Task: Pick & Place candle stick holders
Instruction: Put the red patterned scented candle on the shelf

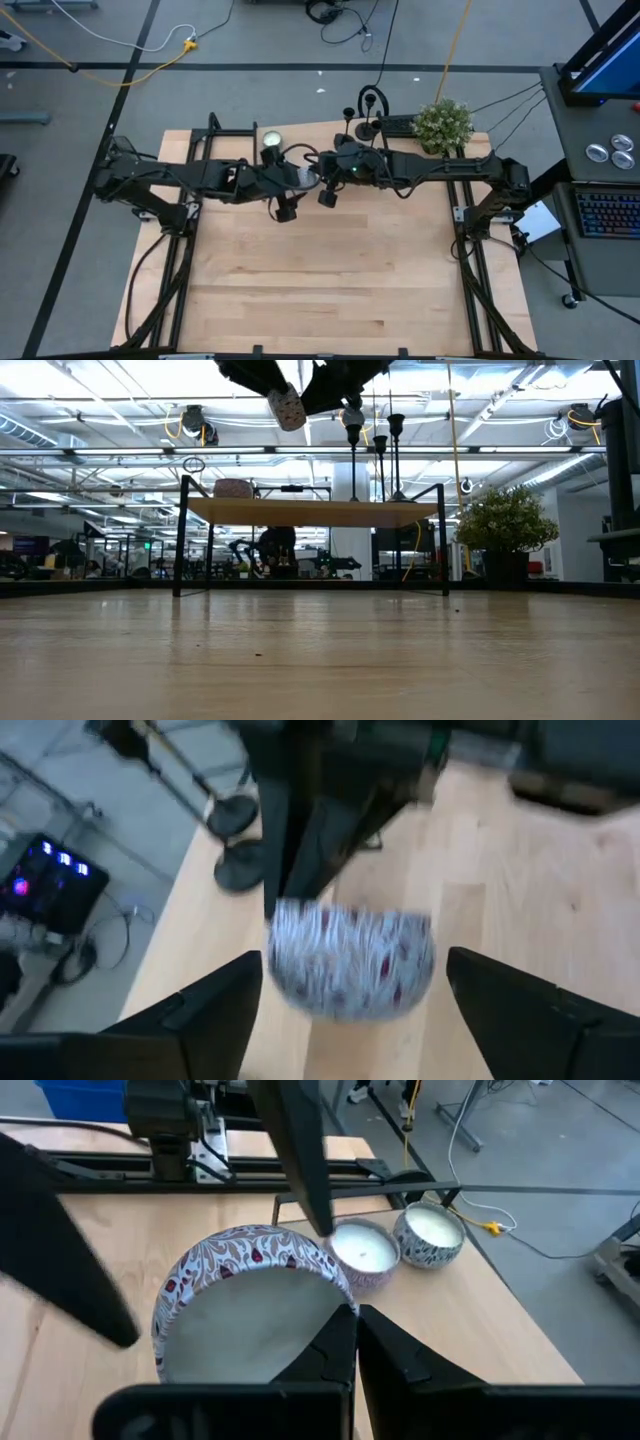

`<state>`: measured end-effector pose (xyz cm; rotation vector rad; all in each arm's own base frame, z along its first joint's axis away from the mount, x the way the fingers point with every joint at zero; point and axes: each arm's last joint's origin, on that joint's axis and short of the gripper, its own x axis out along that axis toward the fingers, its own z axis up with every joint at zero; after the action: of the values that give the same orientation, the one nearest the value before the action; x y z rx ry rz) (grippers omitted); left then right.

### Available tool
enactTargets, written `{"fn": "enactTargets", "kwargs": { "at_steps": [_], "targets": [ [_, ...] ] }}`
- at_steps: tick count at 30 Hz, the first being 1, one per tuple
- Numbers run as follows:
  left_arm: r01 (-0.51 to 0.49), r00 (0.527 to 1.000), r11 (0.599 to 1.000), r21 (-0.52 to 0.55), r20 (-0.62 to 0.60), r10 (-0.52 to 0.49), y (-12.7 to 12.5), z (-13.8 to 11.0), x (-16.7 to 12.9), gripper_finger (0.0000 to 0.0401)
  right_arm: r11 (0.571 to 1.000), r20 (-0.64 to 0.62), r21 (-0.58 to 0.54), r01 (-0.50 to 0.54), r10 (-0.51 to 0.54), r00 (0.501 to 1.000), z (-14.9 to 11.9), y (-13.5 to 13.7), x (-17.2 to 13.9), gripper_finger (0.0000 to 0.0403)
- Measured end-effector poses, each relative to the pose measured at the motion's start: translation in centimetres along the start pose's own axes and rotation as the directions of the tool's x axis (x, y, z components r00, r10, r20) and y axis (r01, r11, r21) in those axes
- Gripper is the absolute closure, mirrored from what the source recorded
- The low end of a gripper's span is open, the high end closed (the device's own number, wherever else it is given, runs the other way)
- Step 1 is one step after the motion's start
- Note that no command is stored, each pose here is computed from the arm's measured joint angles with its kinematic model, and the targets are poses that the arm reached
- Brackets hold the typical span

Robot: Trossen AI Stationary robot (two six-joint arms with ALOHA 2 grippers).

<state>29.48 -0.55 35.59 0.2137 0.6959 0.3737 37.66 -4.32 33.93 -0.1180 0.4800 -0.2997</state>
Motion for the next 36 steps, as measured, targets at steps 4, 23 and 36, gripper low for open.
{"fn": "enactTargets", "kwargs": {
  "at_steps": [4,23,36],
  "targets": [
    [0.013,1.000,0.998,0.058,-0.010,-0.013,-0.3,0.1,0.8,0.0061,1.000,-0.008,-0.002,-0.005,0.005,1.000,-0.1,0.0,0.0,0.0403],
    [0.098,0.995,0.994,0.047,-0.034,-0.096,0.6,0.6,4.7,0.0050,0.998,-0.009,0.024,-0.052,0.052,0.999,-0.1,0.2,0.0,0.0403],
    [0.168,0.975,0.982,0.087,-0.161,-0.152,1.0,1.2,6.2,0.0050,0.998,-0.055,0.049,-0.049,0.051,0.997,-0.6,0.1,-0.1,0.0403]
  ]
}}
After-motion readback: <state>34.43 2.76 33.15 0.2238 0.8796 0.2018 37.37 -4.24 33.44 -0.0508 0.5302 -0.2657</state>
